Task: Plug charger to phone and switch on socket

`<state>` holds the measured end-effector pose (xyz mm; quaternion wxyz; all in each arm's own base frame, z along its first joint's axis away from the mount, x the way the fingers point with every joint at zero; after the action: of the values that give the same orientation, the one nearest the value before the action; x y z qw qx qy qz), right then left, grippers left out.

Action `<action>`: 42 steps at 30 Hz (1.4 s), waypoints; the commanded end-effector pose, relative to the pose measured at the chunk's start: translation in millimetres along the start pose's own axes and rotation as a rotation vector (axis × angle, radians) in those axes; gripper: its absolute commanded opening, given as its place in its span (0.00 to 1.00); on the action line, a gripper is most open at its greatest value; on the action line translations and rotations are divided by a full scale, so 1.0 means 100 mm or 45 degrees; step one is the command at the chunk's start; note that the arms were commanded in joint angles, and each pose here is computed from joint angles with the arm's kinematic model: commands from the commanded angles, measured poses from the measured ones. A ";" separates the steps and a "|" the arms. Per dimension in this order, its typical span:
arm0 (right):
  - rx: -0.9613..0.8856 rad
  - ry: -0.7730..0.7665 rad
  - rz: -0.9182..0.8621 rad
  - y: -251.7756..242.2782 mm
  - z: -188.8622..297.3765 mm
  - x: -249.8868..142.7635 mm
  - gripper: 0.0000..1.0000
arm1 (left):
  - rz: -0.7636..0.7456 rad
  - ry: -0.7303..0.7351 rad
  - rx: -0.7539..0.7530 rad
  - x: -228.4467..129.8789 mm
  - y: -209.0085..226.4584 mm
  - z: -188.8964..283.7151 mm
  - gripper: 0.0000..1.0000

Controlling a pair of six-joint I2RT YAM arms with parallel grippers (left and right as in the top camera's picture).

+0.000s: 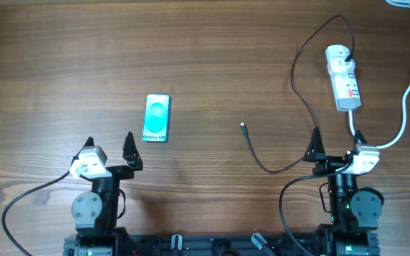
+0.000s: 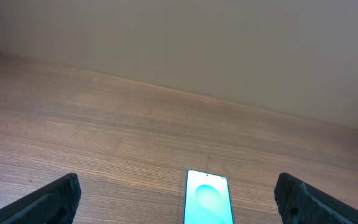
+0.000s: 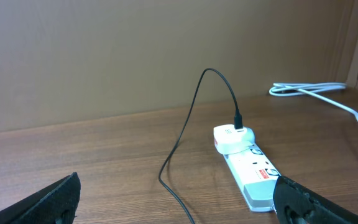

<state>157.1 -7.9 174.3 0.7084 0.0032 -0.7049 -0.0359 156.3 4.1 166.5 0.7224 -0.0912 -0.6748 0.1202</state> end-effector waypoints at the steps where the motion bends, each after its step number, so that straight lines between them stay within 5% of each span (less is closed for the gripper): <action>1: 0.015 -0.005 0.025 0.01 0.00 0.00 1.00 | 0.004 0.004 -0.004 -0.03 0.01 0.00 1.00; 25: 0.015 -0.005 0.025 0.01 0.00 0.00 1.00 | -0.004 -0.042 0.094 0.01 0.07 0.00 1.00; 32: 0.015 -0.005 0.025 0.01 0.00 0.00 1.00 | 0.039 -0.029 -0.095 0.04 -0.06 0.00 1.00; 42: 0.015 -0.005 0.025 0.01 0.00 0.00 1.00 | -0.002 0.036 -0.115 1.03 -0.39 0.19 1.00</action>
<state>157.2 -7.9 174.3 0.7086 0.0032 -0.7047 -0.0359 142.7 -3.2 237.0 0.7279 -0.1270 -0.6668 0.0968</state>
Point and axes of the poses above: each gripper's point midway between its finger pads, its own z axis back along the fingers, its own y axis along the line the jaws close on, x = y × z, the point moved 9 cm from there along z, back along the fingers, and after that the axes turned 4 degrees about z, right-handed, at the moved point
